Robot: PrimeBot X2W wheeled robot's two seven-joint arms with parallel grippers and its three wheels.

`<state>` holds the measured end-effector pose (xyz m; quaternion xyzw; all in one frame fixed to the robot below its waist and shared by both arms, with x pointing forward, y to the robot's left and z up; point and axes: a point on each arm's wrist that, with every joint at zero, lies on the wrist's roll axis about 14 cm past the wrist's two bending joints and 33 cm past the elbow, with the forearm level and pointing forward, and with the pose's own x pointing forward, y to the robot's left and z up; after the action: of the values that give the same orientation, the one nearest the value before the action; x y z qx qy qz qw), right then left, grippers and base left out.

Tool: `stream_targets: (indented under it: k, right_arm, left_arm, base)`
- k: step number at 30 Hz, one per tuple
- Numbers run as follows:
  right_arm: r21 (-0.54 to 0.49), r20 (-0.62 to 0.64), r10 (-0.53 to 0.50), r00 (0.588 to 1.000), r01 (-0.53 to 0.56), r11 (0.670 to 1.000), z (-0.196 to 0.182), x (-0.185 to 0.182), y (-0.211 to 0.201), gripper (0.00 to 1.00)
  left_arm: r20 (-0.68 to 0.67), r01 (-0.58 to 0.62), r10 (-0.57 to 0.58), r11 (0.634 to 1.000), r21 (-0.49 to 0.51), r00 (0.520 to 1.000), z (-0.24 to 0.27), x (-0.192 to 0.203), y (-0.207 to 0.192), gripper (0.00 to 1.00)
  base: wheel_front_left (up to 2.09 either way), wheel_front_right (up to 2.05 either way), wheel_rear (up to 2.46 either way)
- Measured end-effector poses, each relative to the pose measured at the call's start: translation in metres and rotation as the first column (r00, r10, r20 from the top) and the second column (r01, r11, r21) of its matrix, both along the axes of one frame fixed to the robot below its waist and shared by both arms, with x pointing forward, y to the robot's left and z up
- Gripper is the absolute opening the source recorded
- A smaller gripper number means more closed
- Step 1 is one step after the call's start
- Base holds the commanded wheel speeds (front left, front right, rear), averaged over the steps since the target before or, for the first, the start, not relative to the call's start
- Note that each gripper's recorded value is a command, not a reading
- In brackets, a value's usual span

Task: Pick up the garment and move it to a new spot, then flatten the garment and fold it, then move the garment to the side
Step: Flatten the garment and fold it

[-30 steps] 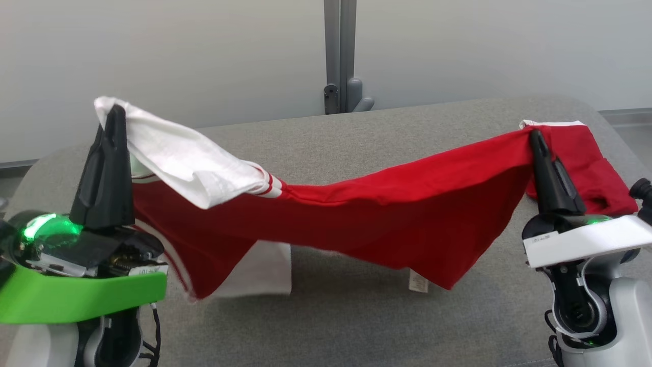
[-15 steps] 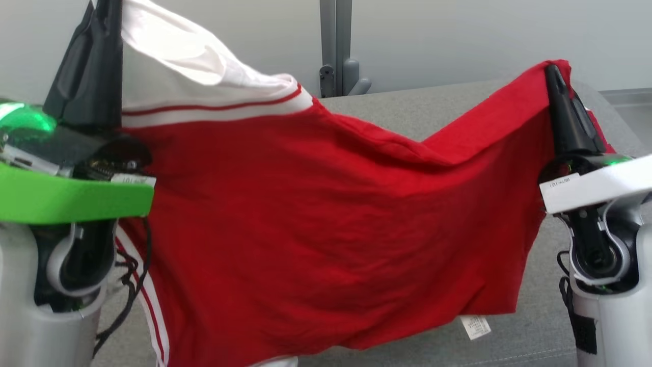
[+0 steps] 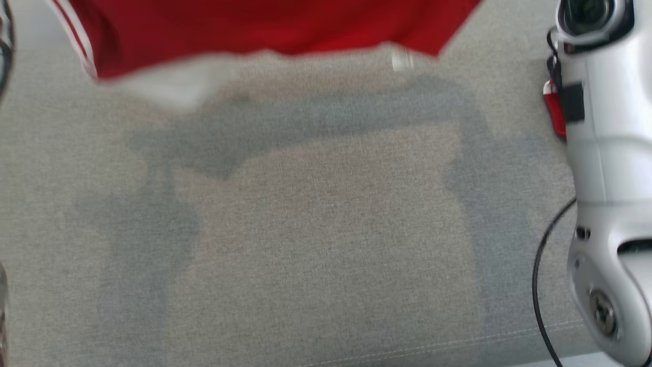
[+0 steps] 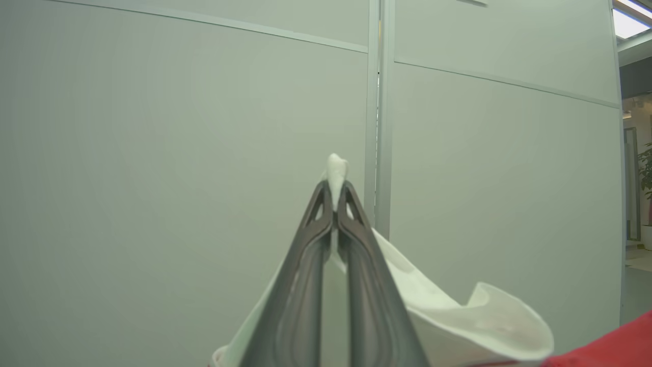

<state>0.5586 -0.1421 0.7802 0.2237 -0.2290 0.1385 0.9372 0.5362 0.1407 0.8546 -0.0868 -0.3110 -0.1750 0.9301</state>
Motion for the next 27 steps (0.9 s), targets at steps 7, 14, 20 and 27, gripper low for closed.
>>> stream_targets:
  k: [7,14,20,27]
  right_arm:
    - [-0.028,0.053,-0.066,0.996,0.067,0.997,-0.004,0.056,0.009,0.00]
    - [-0.058,-0.238,-0.031,0.971,0.018,0.998,-0.147,0.103,0.027,0.00]
    - [-0.032,-0.352,-0.007,0.936,-0.004,0.999,-0.225,0.111,0.032,0.00]
    - [-0.017,-0.402,0.013,0.915,-0.021,1.000,-0.263,0.093,0.032,0.00]
  left_arm:
    - [0.074,-0.023,0.022,1.000,0.021,0.997,-0.007,0.051,-0.012,0.00]
    - [-0.167,-0.060,0.055,0.998,-0.027,0.985,-0.136,0.117,0.001,0.00]
    - [-0.317,-0.075,0.046,0.994,-0.080,0.947,-0.223,0.137,0.014,0.00]
    - [-0.266,-0.055,0.006,0.983,-0.177,0.964,-0.231,0.109,0.027,0.00]
  base:
    - [0.00,0.00,0.00]
    - [0.00,0.00,0.00]
    - [0.00,0.00,0.00]
    - [0.00,0.00,0.00]
